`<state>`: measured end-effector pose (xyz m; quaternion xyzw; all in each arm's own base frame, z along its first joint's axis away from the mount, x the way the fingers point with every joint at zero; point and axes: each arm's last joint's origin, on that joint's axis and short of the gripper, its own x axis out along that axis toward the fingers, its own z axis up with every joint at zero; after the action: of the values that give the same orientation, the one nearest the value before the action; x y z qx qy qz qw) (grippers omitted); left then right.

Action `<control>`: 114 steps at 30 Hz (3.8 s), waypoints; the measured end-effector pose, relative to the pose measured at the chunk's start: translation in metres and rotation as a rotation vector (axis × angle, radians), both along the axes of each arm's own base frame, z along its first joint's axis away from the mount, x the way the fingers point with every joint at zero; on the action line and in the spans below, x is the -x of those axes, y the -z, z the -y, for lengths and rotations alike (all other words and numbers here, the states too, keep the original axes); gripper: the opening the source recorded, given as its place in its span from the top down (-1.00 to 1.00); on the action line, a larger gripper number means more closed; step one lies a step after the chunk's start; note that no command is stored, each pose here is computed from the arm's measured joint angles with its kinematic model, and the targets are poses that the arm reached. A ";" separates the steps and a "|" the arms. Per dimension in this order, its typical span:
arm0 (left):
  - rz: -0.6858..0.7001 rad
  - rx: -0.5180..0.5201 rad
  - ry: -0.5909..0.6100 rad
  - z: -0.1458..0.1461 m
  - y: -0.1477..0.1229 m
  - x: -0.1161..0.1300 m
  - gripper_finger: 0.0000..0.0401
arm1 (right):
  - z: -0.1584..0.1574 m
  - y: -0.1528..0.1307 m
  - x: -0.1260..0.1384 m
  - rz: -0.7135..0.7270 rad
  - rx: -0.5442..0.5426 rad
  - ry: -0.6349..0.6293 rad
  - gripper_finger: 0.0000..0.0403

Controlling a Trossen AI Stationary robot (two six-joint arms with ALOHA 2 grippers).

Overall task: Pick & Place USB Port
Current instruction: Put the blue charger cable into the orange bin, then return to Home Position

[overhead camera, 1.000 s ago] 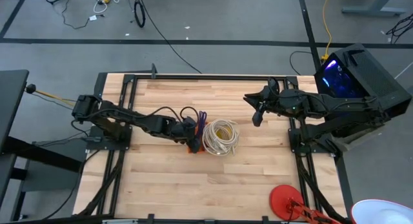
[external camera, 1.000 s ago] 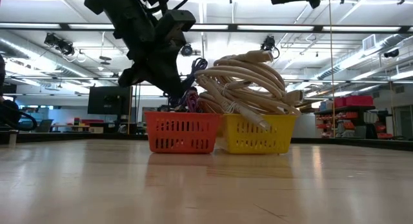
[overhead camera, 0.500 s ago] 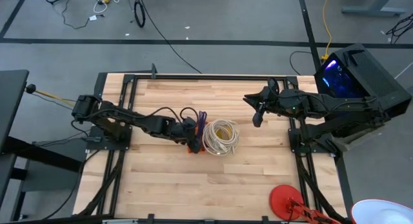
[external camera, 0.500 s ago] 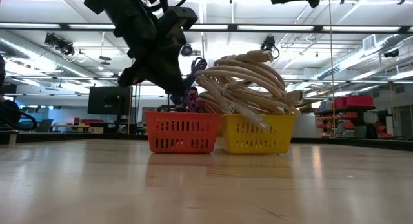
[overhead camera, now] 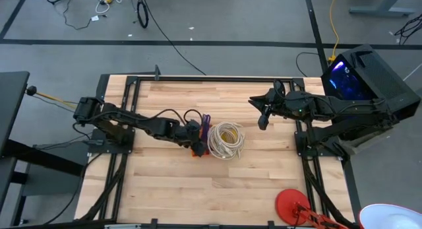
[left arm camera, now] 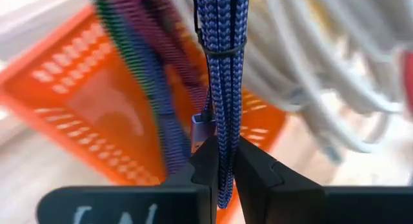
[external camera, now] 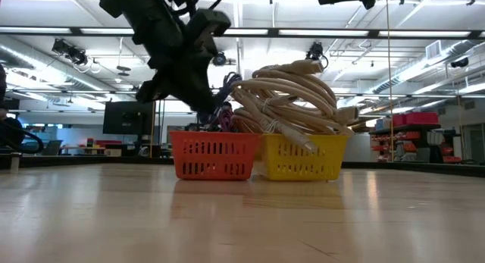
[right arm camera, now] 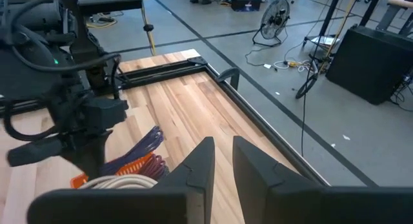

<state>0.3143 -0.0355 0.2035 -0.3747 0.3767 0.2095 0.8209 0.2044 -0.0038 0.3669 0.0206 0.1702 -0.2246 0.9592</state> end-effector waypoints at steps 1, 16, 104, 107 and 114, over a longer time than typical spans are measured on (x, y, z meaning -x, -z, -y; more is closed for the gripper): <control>-0.017 -0.006 -0.003 0.000 0.001 0.001 0.77 | 0.000 0.000 0.000 0.000 0.000 0.000 0.70; -0.033 0.012 0.017 -0.001 0.002 0.002 0.09 | 0.000 0.000 0.000 0.000 0.000 -0.001 0.70; 0.608 -0.296 -0.192 -0.058 0.002 0.238 0.01 | 0.033 0.162 0.020 0.659 -0.526 -0.157 0.87; 0.643 -0.251 -0.201 -0.059 0.015 0.231 0.01 | 0.032 0.176 0.029 0.663 -0.558 -0.153 0.89; 0.703 -0.190 -0.247 -0.061 0.034 0.222 0.01 | 0.032 0.207 0.049 0.643 -0.658 -0.097 0.89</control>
<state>0.0925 0.0258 0.1691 -0.3885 0.0033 0.1998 0.8995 0.1553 -0.0358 0.1601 0.3846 -0.0730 -0.0956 0.9152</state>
